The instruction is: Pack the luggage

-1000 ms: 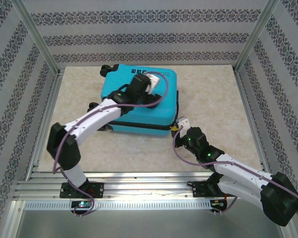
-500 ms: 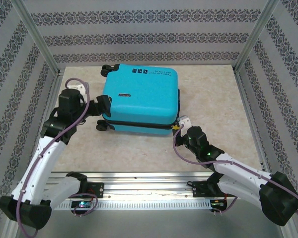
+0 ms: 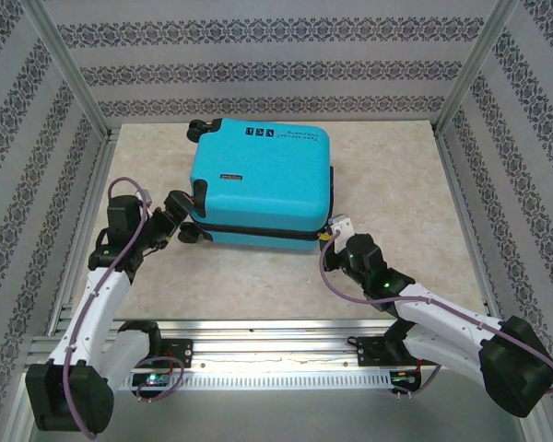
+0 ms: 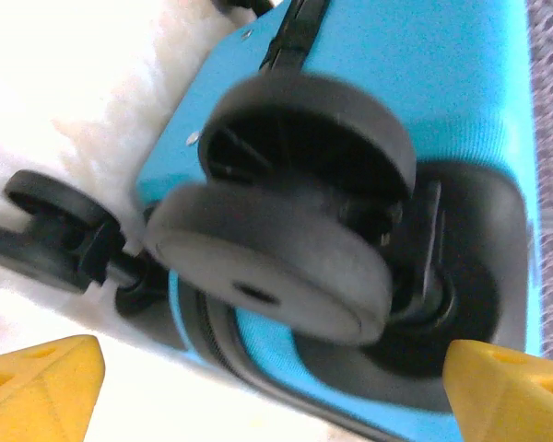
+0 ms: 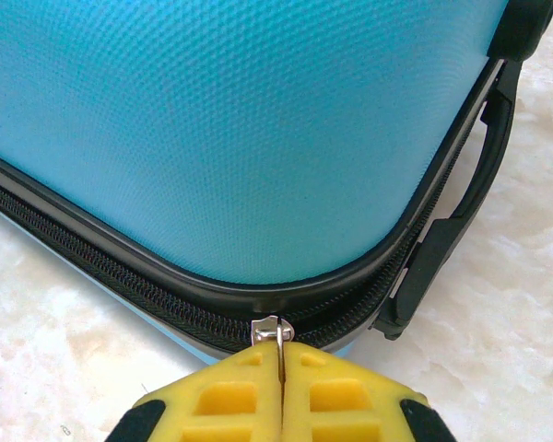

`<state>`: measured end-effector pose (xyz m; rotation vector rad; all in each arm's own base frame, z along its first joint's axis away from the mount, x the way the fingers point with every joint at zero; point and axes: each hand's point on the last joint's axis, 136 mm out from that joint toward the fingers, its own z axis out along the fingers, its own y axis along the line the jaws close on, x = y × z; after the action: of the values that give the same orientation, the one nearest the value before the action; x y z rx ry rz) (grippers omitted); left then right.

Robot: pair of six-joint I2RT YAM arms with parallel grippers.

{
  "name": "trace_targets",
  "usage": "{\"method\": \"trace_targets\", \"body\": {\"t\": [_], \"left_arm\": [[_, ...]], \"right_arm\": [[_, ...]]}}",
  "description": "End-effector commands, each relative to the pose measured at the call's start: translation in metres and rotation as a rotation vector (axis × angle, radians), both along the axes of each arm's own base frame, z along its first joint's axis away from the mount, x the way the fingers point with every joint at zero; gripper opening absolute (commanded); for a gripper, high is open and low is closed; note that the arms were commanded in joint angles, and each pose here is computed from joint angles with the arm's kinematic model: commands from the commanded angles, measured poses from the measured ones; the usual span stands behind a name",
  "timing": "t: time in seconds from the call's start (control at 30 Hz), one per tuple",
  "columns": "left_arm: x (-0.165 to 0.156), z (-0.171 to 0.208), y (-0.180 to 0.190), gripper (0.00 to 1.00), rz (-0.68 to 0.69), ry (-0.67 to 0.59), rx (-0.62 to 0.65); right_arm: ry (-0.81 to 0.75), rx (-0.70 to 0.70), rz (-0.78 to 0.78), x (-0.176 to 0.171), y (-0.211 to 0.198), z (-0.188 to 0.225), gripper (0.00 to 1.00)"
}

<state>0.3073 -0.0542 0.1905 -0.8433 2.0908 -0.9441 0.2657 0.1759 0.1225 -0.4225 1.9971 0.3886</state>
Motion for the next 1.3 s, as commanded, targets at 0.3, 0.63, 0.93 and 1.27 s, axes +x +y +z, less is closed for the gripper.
{"method": "trace_targets", "body": {"t": [0.3,0.63,0.93,1.27], "left_arm": [[0.068,0.067,0.01,0.89,0.037,-0.266,-0.187],[0.081,0.061,-0.014,0.6,-0.039,-0.247,-0.26],[0.083,0.067,-0.013,0.21,-0.016,-0.288,-0.277],[0.137,0.119,0.011,0.0,-0.139,-0.466,-0.694]], "right_arm": [[-0.018,0.062,0.01,0.003,0.007,0.016,0.0],[-0.007,0.061,0.018,0.005,0.013,0.013,0.0],[-0.015,0.086,0.058,0.005,0.027,0.024,0.0],[-0.047,0.137,0.151,0.001,0.038,0.044,0.0]]}}
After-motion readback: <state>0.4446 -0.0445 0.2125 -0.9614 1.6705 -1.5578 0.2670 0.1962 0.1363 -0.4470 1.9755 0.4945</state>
